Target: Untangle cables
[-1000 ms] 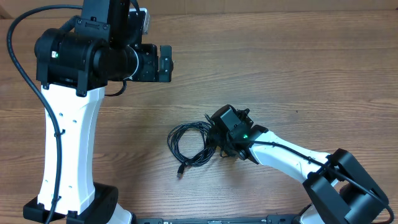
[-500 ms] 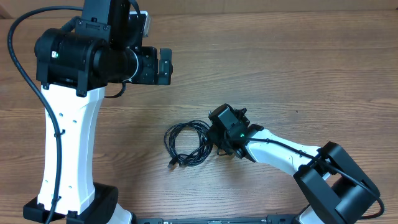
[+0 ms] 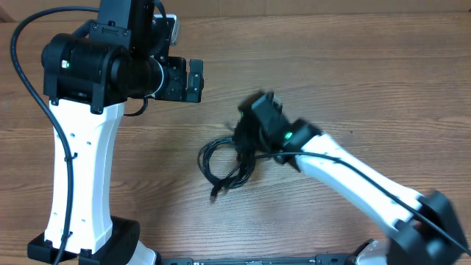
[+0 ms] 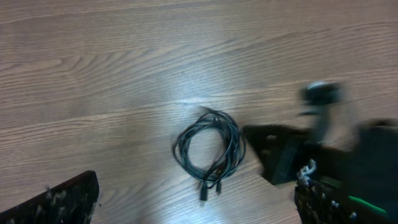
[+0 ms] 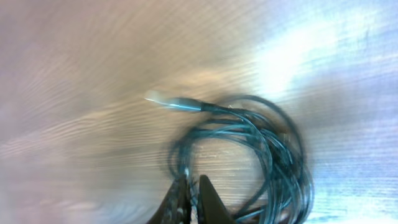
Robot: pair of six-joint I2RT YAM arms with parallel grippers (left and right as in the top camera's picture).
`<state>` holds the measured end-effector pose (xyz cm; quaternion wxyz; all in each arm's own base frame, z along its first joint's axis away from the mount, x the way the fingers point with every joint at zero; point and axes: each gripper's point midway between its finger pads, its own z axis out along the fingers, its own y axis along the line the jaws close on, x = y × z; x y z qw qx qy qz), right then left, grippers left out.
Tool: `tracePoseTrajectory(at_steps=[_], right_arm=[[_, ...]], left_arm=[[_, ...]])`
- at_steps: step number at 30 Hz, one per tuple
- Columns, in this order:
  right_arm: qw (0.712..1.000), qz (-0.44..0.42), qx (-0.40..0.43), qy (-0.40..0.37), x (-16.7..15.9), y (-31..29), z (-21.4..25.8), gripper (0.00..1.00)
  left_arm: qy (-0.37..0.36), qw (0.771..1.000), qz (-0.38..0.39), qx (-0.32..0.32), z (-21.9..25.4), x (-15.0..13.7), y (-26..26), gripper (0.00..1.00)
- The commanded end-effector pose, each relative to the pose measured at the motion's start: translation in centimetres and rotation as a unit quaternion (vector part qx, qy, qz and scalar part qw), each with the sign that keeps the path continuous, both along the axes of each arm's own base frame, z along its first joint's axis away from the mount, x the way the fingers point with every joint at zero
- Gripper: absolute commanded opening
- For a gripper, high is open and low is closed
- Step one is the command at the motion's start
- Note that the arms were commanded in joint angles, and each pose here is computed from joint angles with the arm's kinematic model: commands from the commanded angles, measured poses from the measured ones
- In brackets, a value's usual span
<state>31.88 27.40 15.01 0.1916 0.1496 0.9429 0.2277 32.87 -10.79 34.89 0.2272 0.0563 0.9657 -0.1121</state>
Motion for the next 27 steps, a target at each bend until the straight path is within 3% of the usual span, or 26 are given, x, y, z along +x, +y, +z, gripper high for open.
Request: tracePoseTrajectory(at_steps=[1, 5, 8, 10, 11, 16, 17, 19, 20, 27], right_arm=[[0.988, 0.054, -0.058, -0.134, 1.9, -1.4, 9.5, 0.04], [0.976, 0.051, -0.128, -0.166, 1.9, -4.2, 14.1, 0.04], [0.974, 0.043, -0.156, -0.159, 1.3, -5.6, 14.8, 0.04], [0.979, 0.053, -0.153, -0.123, 0.3, -5.6, 13.4, 0.34], [0.982, 0.054, -0.146, -0.104, -0.2, -5.4, 12.7, 0.41], [0.994, 0.064, -0.091, -0.019, -2.7, -2.6, 8.4, 0.52], [0.994, 0.061, -0.089, -0.013, -3.0, -2.2, 7.6, 0.57], [0.995, 0.058, -0.085, -0.002, -3.6, -1.4, 5.6, 0.78], [0.994, 0.06, -0.086, 0.003, -3.9, -1.1, 4.6, 0.81], [0.976, 0.108, -0.173, 0.074, -8.0, -4.6, -5.9, 0.81]], left_arm=[[0.002, 1.0, -0.009, 0.025, -0.6, 0.1, 0.5, 1.0], [0.008, 1.0, -0.008, 0.028, -1.0, 0.4, 0.5, 1.0], [0.012, 0.999, -0.008, 0.029, -1.3, 0.5, 0.4, 1.0], [0.014, 0.999, -0.008, 0.03, -1.5, 0.6, 0.4, 1.0], [0.015, 0.999, -0.008, 0.031, -1.5, 0.7, 0.5, 1.0], [0.011, 0.999, -0.002, 0.041, -1.5, 0.9, 0.8, 1.0], [0.01, 0.999, -0.002, 0.041, -1.5, 1.0, 0.8, 1.0], [0.009, 0.999, -0.001, 0.042, -1.5, 1.0, 0.9, 1.0], [0.009, 0.999, -0.001, 0.044, -1.5, 1.0, 0.9, 1.0], [0.008, 0.998, 0.004, 0.054, -1.6, 1.1, 1.3, 1.0]])
